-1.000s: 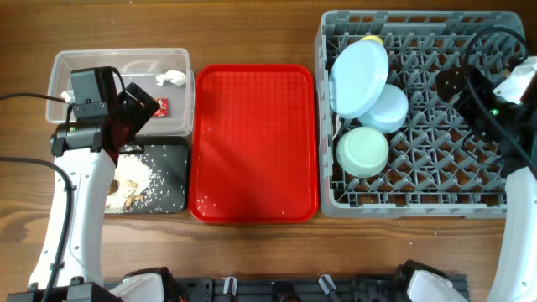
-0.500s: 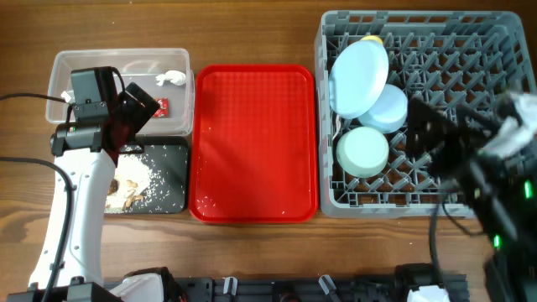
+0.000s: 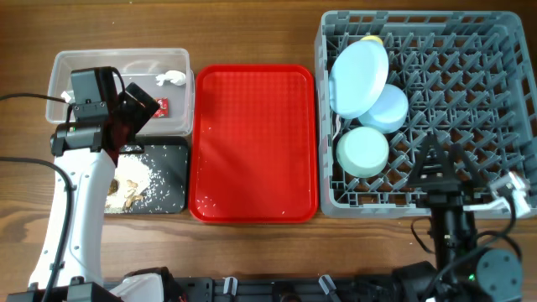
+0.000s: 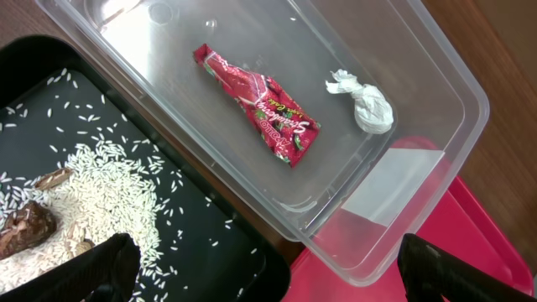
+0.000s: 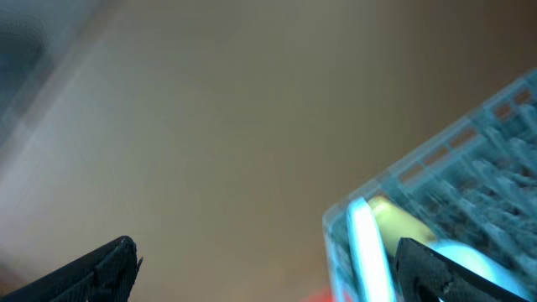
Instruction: Sort waste into correct bins and load items into the dishwasher rack
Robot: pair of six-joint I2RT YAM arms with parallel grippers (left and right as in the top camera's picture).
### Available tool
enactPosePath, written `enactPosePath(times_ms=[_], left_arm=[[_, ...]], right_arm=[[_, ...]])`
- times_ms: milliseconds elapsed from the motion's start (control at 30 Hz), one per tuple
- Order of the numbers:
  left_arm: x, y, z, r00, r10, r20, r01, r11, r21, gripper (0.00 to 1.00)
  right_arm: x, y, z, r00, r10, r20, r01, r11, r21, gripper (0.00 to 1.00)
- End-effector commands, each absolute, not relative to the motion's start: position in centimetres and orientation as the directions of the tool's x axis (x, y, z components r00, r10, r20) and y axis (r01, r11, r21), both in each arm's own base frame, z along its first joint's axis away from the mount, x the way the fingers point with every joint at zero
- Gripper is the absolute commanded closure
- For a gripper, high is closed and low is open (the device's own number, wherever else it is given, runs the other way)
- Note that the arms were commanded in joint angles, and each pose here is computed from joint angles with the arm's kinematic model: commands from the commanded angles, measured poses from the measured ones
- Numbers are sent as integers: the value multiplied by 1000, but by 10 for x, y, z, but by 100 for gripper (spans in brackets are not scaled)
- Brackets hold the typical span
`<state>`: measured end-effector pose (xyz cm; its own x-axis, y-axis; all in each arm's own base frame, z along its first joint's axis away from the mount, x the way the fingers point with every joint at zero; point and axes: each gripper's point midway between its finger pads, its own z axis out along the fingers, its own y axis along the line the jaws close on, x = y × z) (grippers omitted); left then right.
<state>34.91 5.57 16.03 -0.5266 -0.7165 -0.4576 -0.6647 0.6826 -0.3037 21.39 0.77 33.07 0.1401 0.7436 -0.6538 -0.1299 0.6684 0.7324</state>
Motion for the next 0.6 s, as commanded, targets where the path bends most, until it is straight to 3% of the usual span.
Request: enactPosePath(times_ms=[0, 333, 467, 567], left_arm=[[350, 57, 169, -522, -706, -479, -652, 692, -309, 0], [350, 57, 169, -522, -706, -479, -652, 692, -309, 0], [350, 57, 169, -522, -706, -479, -652, 692, -309, 0], [350, 57, 169, -522, -706, -479, -652, 692, -309, 0]], right_arm=[[210, -10, 319, 258, 804, -535, -153, 581, 799, 0], [221, -11, 282, 288, 756, -588, -124, 639, 759, 0], [224, -1, 278, 311, 635, -707, -139, 767, 627, 0], [224, 21, 278, 320, 435, -841, -188, 900, 394, 0]])
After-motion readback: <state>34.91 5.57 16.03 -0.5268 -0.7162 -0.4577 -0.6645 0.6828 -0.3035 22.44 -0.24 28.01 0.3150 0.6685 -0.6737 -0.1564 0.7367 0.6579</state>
